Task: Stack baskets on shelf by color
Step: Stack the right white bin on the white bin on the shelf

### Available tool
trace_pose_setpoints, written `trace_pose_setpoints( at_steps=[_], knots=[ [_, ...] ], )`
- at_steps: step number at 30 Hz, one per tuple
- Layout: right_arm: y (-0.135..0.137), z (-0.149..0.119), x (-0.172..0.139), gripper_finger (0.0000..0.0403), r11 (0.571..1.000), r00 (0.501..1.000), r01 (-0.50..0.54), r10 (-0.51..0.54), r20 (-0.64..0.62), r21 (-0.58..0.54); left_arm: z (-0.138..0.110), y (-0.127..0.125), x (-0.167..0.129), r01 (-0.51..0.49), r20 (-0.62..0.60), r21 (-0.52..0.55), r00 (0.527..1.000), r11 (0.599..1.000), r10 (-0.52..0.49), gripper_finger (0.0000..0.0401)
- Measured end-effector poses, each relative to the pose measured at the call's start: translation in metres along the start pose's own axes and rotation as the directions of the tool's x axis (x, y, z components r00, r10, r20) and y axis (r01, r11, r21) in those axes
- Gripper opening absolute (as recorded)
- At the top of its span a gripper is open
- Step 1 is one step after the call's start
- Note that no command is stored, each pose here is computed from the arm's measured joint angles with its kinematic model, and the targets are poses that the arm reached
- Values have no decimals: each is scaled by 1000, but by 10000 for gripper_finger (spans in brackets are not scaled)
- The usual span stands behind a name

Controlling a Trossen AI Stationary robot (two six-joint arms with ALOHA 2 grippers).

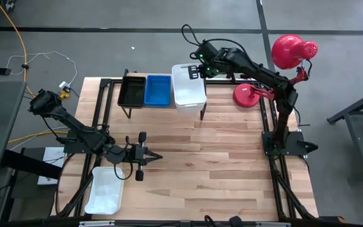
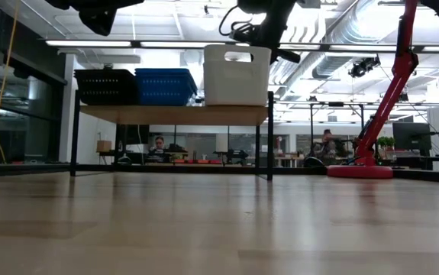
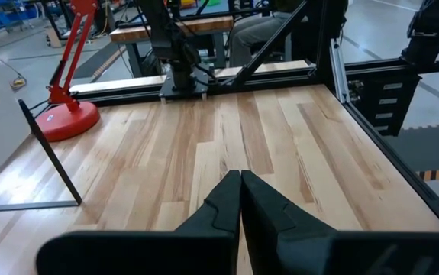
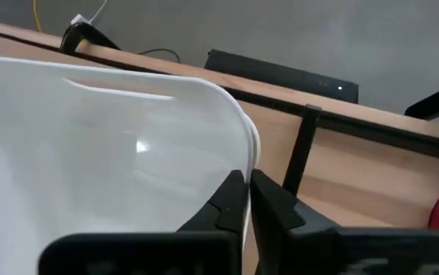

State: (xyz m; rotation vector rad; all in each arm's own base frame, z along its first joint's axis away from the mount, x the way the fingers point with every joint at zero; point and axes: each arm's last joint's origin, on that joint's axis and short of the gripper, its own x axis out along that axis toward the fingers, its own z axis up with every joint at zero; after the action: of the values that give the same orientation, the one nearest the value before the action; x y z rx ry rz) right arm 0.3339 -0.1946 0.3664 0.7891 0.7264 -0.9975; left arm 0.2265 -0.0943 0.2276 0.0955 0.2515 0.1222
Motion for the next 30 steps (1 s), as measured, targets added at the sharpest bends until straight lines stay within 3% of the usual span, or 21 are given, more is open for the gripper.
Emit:
trace_pose_setpoints(
  at_steps=[11, 17, 21, 25, 28, 30],
  knots=[
    [7, 4, -6, 127, 995, 998, -33, 38, 56, -89, 0, 0, 0, 0, 0, 0, 1000, 1000, 0, 0],
    [14, 5, -36, 152, 959, 994, 5, 27, 109, -283, -2, 0, 0, -1, -16, 1, 1000, 1000, 1, 0],
    [17, -18, -52, 146, 867, 985, 174, -145, 98, -468, -4, 0, 0, -3, -37, -13, 999, 1000, 2, 0],
    [11, -41, -50, 109, 778, 953, 281, -293, 71, -563, -5, 0, 0, -4, -44, -25, 999, 1000, 3, 0],
    [-1, -56, -48, 53, 751, 941, 315, -328, 87, -581, -5, 0, 0, -5, -43, -35, 999, 999, 3, 0],
    [-13, -65, -50, 16, 761, 944, 319, -309, 116, -565, -5, 0, 0, -5, -44, -43, 999, 999, 3, 0]
  ],
)
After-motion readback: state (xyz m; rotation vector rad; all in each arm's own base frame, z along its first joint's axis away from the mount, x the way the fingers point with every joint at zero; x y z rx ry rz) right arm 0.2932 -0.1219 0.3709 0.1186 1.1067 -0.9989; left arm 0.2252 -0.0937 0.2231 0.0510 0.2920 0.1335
